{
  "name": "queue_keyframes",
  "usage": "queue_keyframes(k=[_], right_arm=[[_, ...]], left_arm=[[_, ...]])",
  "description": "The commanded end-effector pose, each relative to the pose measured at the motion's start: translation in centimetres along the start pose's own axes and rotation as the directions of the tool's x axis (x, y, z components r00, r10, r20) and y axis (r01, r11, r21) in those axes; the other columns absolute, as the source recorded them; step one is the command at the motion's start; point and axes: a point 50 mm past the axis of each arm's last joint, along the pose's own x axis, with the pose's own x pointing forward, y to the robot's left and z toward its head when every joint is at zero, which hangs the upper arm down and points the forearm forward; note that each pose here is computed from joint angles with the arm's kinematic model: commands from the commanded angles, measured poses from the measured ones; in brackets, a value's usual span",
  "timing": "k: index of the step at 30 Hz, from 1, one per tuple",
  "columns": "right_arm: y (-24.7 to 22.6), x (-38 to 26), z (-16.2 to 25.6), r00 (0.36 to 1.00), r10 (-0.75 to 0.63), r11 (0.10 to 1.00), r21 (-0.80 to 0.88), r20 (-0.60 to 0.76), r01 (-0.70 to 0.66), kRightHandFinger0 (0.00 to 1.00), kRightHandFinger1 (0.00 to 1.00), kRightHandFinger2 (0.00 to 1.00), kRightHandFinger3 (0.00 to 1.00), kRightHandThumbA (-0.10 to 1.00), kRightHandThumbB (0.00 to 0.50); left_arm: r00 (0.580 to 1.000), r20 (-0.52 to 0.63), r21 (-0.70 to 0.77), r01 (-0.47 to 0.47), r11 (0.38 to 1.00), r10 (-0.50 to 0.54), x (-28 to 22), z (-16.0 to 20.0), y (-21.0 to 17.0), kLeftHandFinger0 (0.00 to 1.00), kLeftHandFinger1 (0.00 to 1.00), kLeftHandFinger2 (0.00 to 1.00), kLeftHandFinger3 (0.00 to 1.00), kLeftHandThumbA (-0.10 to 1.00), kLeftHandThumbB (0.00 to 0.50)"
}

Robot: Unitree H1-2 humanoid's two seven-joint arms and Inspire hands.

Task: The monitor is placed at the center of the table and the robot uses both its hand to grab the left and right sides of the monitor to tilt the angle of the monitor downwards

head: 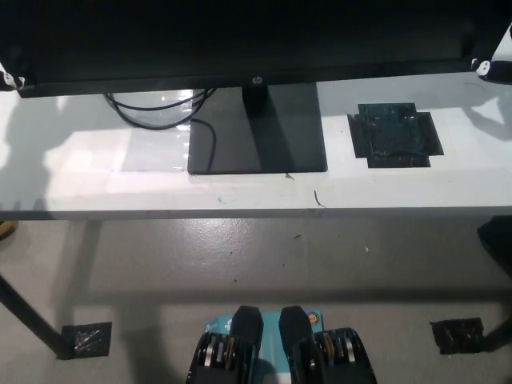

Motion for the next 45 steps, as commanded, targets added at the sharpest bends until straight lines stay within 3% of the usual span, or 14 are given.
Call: queue_keyframes(k=[1, 2, 5, 6, 8, 10, 13, 15, 17, 27, 33, 39, 44, 45], right_arm=[[-9.1, 3.7, 10.1, 0.916, -0.351, 0.936, 0.088, 0.197, 0.340, 1.00, 1.00, 1.00, 1.00, 0.62, 0.500], [-8.8, 3.6, 9.6, 0.920, -0.340, 0.935, 0.174, 0.193, 0.309, 1.00, 1.00, 1.00, 1.00, 0.63, 0.500], [-8.4, 3.4, 9.0, 0.923, -0.332, 0.930, 0.228, 0.192, 0.287, 1.00, 1.00, 1.00, 1.00, 0.64, 0.500], [-6.5, 2.4, 7.2, 0.928, -0.314, 0.919, 0.309, 0.199, 0.245, 1.00, 1.00, 1.00, 1.00, 0.68, 0.494], [-5.1, 1.3, 5.4, 0.927, -0.306, 0.896, 0.395, 0.216, 0.204, 1.00, 1.00, 1.00, 1.00, 0.67, 0.491], [-3.9, -0.1, 3.7, 0.927, -0.297, 0.874, 0.455, 0.230, 0.167, 1.00, 1.00, 1.00, 1.00, 0.66, 0.477], [-4.0, -0.2, 3.7, 0.927, -0.297, 0.873, 0.459, 0.230, 0.166, 1.00, 1.00, 1.00, 1.00, 0.65, 0.477], [-3.5, -4.9, 0.5, 0.916, -0.305, 0.817, 0.565, 0.261, 0.112, 1.00, 1.00, 1.00, 1.00, 0.81, 0.499], [-3.1, -6.9, -0.4, 0.910, -0.313, 0.805, 0.584, 0.273, 0.102, 1.00, 1.00, 1.00, 1.00, 0.89, 0.500], [-5.8, -18.1, -2.8, 0.822, -0.465, 0.729, 0.668, 0.328, 0.146, 1.00, 1.00, 1.00, 1.00, 0.92, 0.500], [-6.4, -23.7, -2.7, 0.779, -0.526, 0.685, 0.713, 0.342, 0.150, 1.00, 1.00, 1.00, 1.00, 0.89, 0.500], [-6.4, -28.5, -1.2, 0.750, -0.565, 0.629, 0.768, 0.345, 0.120, 1.00, 1.00, 1.00, 1.00, 0.76, 0.500], [-6.5, -29.6, -0.5, 0.739, -0.583, 0.606, 0.786, 0.338, 0.118, 1.00, 1.00, 1.00, 1.00, 0.76, 0.500], [-6.0, -31.9, 1.9, 0.657, -0.654, 0.590, 0.797, 0.375, 0.132, 1.00, 1.00, 1.00, 1.00, 0.87, 0.476]], left_arm=[[0.915, -0.177, -0.282, -0.400, 0.872, 0.363, 2.0, 1.0, 14.2, 1.00, 1.00, 1.00, 1.00, 0.87, 0.414], [0.926, -0.172, -0.419, -0.378, 0.826, 0.337, 1.9, 0.9, 13.0, 1.00, 1.00, 1.00, 1.00, 0.90, 0.417], [0.930, -0.164, -0.479, -0.366, 0.798, 0.328, 1.8, 0.8, 12.1, 1.00, 1.00, 1.00, 1.00, 0.95, 0.425], [0.950, -0.155, -0.657, -0.303, 0.690, 0.270, 1.6, 0.9, 8.5, 1.00, 1.00, 1.00, 1.00, 0.97, 0.439], [0.960, -0.124, -0.827, -0.239, 0.509, 0.249, 0.8, 0.7, 4.9, 1.00, 1.00, 1.00, 1.00, 0.78, 0.371], [0.973, -0.100, -0.895, -0.179, 0.407, 0.208, 0.0, 0.7, 1.5, 1.00, 1.00, 1.00, 1.00, 0.81, 0.413], [0.973, -0.098, -0.900, -0.176, 0.399, 0.209, -0.1, 0.7, 1.5, 1.00, 1.00, 1.00, 1.00, 0.82, 0.415], [0.979, -0.057, -0.962, -0.107, 0.253, 0.198, -4.8, 0.2, -5.1, 1.00, 1.00, 1.00, 1.00, 0.85, 0.402], [0.976, -0.047, -0.962, -0.101, 0.252, 0.212, -7.9, 0.4, -6.7, 1.00, 1.00, 1.00, 1.00, 0.93, 0.381], [0.936, -0.024, -0.981, -0.091, 0.174, 0.352, -19.7, 3.2, -9.7, 1.00, 1.00, 1.00, 1.00, 1.00, 0.279], [0.919, -0.060, -0.985, -0.119, 0.129, 0.389, -24.8, 4.9, -10.4, 1.00, 1.00, 1.00, 1.00, 1.00, 0.376], [0.895, -0.093, -0.989, -0.134, 0.064, 0.435, -28.7, 7.6, -10.6, 1.00, 1.00, 1.00, 1.00, 1.00, 0.341], [0.888, -0.099, -0.991, -0.129, 0.036, 0.449, -29.7, 8.5, -10.3, 1.00, 1.00, 1.00, 1.00, 1.00, 0.370], [0.835, -0.098, -0.994, -0.105, -0.017, 0.541, -31.4, 11.8, -9.6, 1.00, 1.00, 1.00, 1.00, 1.00, 0.353]])
